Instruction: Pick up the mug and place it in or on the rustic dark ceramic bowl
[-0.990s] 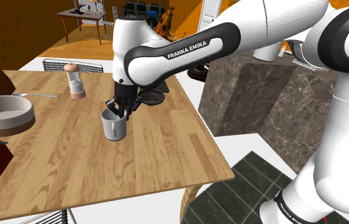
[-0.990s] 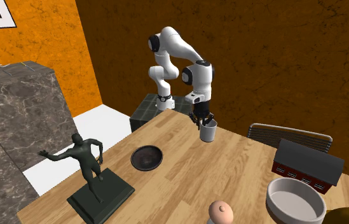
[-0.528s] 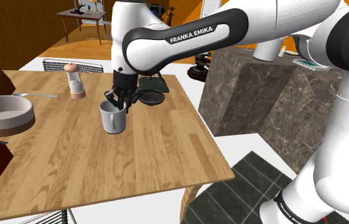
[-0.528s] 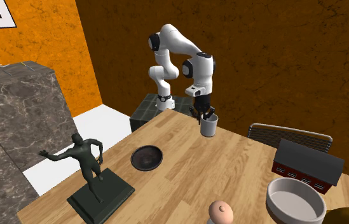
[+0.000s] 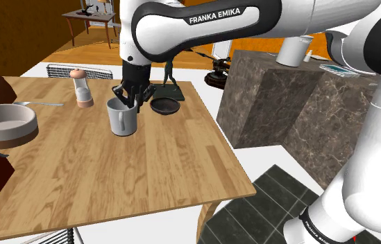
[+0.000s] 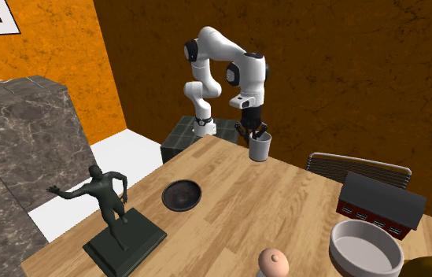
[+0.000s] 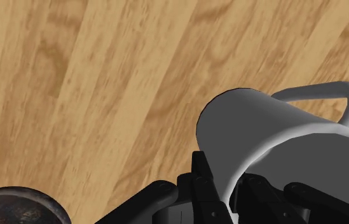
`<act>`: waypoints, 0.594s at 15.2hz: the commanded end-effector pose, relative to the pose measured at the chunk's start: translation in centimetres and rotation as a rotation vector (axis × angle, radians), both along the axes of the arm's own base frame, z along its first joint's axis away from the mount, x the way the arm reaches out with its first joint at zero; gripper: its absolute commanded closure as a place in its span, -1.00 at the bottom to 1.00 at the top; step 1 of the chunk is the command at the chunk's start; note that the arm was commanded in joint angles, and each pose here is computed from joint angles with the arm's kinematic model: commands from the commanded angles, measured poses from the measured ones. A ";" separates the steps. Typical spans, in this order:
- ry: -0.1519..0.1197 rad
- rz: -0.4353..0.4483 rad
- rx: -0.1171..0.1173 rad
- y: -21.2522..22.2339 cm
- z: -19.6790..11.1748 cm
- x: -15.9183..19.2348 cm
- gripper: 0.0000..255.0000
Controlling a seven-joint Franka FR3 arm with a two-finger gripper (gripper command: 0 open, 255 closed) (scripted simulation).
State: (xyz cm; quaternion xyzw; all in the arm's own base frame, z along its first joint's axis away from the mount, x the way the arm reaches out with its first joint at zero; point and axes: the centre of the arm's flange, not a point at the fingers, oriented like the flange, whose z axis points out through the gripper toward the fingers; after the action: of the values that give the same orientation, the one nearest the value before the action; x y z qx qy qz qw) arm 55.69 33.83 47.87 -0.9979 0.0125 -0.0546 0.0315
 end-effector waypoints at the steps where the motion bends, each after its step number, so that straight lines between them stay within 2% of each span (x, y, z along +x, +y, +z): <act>1: 0.000 0.000 0.000 0.0 1.0 0.0 1.00; 3: 0.000 0.000 0.000 0.0 1.9 0.0 1.00; 9: 0.000 0.000 0.000 -6.5 2.4 4.6 1.00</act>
State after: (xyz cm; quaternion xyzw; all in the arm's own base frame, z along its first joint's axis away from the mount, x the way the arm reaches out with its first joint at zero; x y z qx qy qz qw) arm 59.61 28.71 50.31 -0.9979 0.0131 -0.0543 0.0313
